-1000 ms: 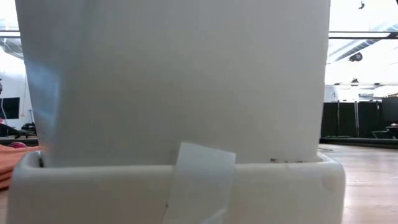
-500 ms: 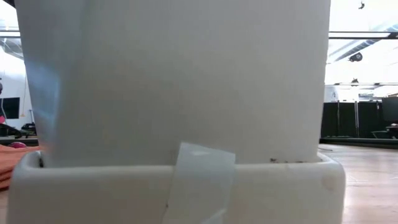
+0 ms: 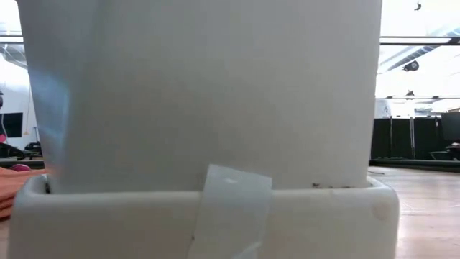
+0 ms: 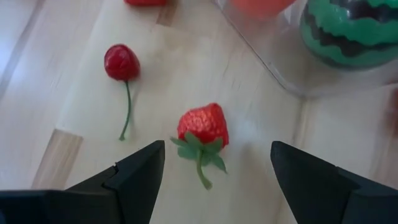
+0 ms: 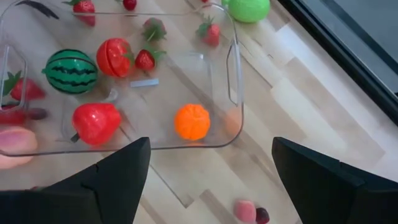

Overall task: Pick and placing Produce into tupperware
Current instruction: Put the red strawberry into the transparent bin, then put the red cherry into the transparent bin

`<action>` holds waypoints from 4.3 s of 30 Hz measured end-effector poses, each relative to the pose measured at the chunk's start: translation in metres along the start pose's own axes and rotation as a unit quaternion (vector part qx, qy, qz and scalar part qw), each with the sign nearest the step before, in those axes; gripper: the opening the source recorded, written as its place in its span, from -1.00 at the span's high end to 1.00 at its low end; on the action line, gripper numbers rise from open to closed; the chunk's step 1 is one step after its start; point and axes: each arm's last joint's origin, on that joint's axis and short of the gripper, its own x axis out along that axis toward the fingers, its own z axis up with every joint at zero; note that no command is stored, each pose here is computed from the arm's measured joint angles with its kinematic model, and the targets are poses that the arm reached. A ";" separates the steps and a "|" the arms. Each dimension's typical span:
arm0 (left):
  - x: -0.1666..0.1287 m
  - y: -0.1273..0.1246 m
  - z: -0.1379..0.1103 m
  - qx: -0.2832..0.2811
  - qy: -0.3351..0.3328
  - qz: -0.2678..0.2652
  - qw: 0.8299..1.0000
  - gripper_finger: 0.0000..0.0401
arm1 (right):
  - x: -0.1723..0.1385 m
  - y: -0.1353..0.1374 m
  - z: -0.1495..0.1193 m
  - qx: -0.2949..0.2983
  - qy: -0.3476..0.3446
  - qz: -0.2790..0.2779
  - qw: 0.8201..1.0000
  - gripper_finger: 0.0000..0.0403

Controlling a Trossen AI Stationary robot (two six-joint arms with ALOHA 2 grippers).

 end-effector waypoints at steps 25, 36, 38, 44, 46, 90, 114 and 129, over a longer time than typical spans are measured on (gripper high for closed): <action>0.038 -0.001 0.006 0.014 0.018 0.010 1.000 0.08 | 0.001 0.007 -0.016 -0.009 0.029 -0.013 0.999 -0.63; 0.034 0.000 0.008 0.007 0.009 0.008 1.000 0.41 | 0.009 0.006 -0.023 -0.010 0.043 -0.021 0.999 -0.63; 0.029 0.000 0.012 -0.010 -0.002 0.007 1.000 0.39 | 0.006 0.005 -0.022 -0.006 0.039 -0.019 0.999 -0.63; -0.002 -0.001 0.031 -0.059 -0.058 -0.005 0.997 0.34 | -0.012 -0.006 -0.020 0.007 0.004 -0.021 1.000 -0.63; -0.018 0.000 0.040 -0.061 -0.093 0.003 0.994 0.33 | -0.019 -0.010 -0.020 0.013 -0.009 -0.022 1.000 -0.63; -0.076 -0.022 0.035 -0.313 0.170 -0.021 0.934 -0.43 | -0.033 -0.028 -0.028 0.010 -0.018 -0.046 0.999 -0.63; -0.021 -0.099 -0.014 -0.245 0.243 -0.005 0.939 -0.43 | -0.013 -0.044 -0.056 0.071 0.059 -0.083 0.992 -0.63; 0.004 -0.126 -0.016 -0.238 0.278 0.024 0.930 0.00 | -0.012 -0.047 -0.061 0.070 0.063 -0.084 0.992 -0.63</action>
